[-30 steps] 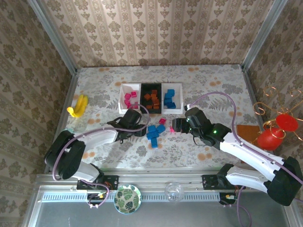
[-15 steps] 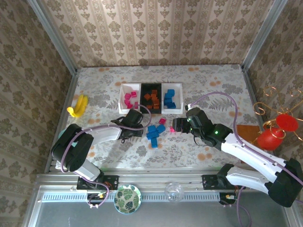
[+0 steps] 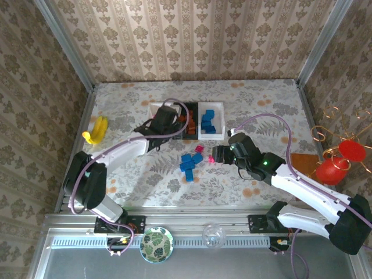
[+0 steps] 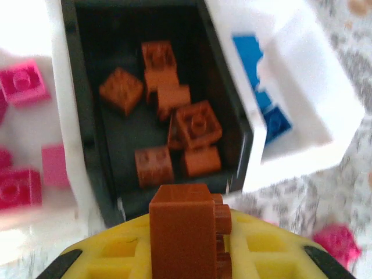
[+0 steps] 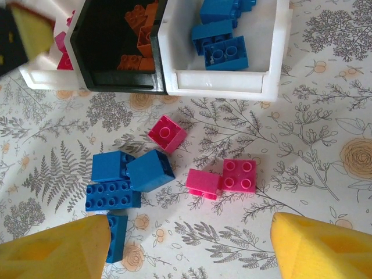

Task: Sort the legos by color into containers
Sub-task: Pick up the lego from the center of the table, then place the lego in the container.

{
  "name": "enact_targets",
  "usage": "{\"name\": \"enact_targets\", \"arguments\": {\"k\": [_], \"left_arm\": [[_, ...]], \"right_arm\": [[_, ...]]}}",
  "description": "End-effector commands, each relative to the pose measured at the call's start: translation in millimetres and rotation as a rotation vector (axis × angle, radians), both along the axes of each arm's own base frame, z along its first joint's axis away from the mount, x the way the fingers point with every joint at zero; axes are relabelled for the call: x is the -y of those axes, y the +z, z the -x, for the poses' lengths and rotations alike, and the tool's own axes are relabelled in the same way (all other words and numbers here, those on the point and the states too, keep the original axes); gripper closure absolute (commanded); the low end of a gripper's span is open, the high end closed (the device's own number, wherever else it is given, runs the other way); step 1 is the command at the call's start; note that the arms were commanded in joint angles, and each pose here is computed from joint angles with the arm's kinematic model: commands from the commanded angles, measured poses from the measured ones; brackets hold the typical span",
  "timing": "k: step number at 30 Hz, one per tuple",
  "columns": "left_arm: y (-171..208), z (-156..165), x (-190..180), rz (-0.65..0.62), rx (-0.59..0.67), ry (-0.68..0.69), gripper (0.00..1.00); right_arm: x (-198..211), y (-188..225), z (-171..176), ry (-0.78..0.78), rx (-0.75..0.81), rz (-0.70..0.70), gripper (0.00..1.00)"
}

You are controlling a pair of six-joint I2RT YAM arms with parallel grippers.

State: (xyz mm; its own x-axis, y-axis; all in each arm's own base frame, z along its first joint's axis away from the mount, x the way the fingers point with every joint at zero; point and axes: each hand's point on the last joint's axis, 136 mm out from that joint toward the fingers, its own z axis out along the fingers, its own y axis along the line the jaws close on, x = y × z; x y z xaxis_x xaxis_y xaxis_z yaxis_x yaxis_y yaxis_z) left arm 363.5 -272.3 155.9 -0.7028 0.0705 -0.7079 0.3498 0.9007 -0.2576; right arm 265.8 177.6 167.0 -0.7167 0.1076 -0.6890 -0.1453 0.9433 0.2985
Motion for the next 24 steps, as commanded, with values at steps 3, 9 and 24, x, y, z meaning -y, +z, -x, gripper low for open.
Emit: {"name": "enact_targets", "arguments": {"k": [3, 9, 24], "left_arm": [[-29, -31, 2, -0.08, -0.062, -0.008, 0.79], [-45, -61, 5, -0.096, -0.088, 0.022, 0.68], [67, 11, 27, 0.16, 0.117, -0.08, 0.06]], "right_arm": [[10, -7, 3, -0.039, -0.021, 0.019, 0.25], [10, -13, 6, -0.037, -0.039, 0.015, 0.25], [4, -55, -2, -0.045, -0.139, 0.082, 0.24]]}}
